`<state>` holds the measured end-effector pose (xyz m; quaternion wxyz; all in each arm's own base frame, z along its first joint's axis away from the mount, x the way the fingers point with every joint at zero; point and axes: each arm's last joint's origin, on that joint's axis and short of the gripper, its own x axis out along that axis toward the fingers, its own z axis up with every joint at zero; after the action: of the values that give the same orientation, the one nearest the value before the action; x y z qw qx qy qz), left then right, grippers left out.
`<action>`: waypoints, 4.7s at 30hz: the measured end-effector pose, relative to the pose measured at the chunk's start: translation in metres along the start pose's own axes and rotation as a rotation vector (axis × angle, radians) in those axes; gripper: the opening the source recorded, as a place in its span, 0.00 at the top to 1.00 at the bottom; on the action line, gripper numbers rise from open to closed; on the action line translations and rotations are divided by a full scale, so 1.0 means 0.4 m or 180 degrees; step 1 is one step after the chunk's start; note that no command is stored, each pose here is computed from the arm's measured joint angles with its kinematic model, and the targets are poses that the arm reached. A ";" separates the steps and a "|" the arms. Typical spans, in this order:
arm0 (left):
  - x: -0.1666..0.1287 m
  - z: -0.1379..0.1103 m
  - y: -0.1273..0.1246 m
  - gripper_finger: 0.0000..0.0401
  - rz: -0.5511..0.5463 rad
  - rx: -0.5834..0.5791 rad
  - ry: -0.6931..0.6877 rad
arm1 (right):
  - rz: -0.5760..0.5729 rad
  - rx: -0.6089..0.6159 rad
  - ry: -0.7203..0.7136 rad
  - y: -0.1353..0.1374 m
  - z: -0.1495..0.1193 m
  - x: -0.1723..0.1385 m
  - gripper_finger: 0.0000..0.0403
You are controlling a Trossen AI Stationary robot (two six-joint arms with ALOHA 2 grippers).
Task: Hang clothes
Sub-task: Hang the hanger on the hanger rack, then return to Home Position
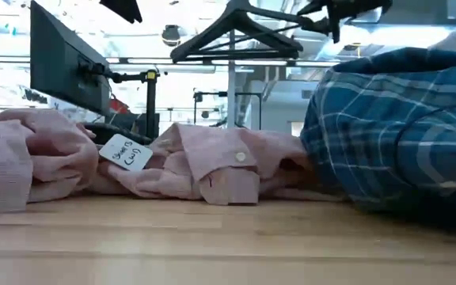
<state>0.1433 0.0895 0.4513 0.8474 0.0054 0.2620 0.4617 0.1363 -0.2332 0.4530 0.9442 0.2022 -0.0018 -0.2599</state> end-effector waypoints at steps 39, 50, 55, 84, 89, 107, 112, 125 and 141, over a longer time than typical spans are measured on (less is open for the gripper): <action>-0.045 0.017 -0.072 0.62 -0.2105 -0.0323 -0.0200 | 0.1189 0.0280 0.0147 0.223 -0.522 -0.359 0.96; -0.018 0.020 -0.095 0.62 -0.2117 -0.0729 0.0082 | 0.1371 0.0390 -0.0020 0.161 -0.668 -0.354 0.96; -0.004 0.019 -0.125 0.62 -0.2261 -0.0480 0.0149 | 0.1475 0.0133 -0.0154 0.147 -0.743 -0.318 0.96; 0.051 -0.228 -0.244 0.62 -0.2661 -0.0276 -0.0349 | 0.1384 -0.0242 0.0203 0.115 -0.862 -0.283 0.96; 0.088 -0.382 -0.247 0.62 -0.2717 -0.0500 -0.0528 | 0.1387 -0.0246 0.0203 0.115 -0.862 -0.283 0.96; 0.089 -0.651 -0.179 0.62 -0.2746 -0.0938 -0.1562 | 0.1394 -0.0246 0.0211 0.115 -0.863 -0.283 0.96; 0.102 -0.689 -0.185 0.62 -0.2811 -0.1007 -0.1739 | 0.1396 -0.0240 0.0213 0.115 -0.863 -0.283 0.96; 0.114 -0.708 -0.192 0.62 -0.2522 0.0009 -0.1855 | 0.1401 -0.0236 0.0190 0.115 -0.861 -0.283 0.96; 0.117 -0.710 -0.194 0.62 -0.2551 -0.0059 -0.1782 | 0.1406 -0.0241 0.0178 0.116 -0.860 -0.283 0.96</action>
<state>0.0966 0.0155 0.1663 0.9964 0.0205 0.0014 0.0823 0.0984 -0.0103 0.1663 0.9848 0.1685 -0.0102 -0.0410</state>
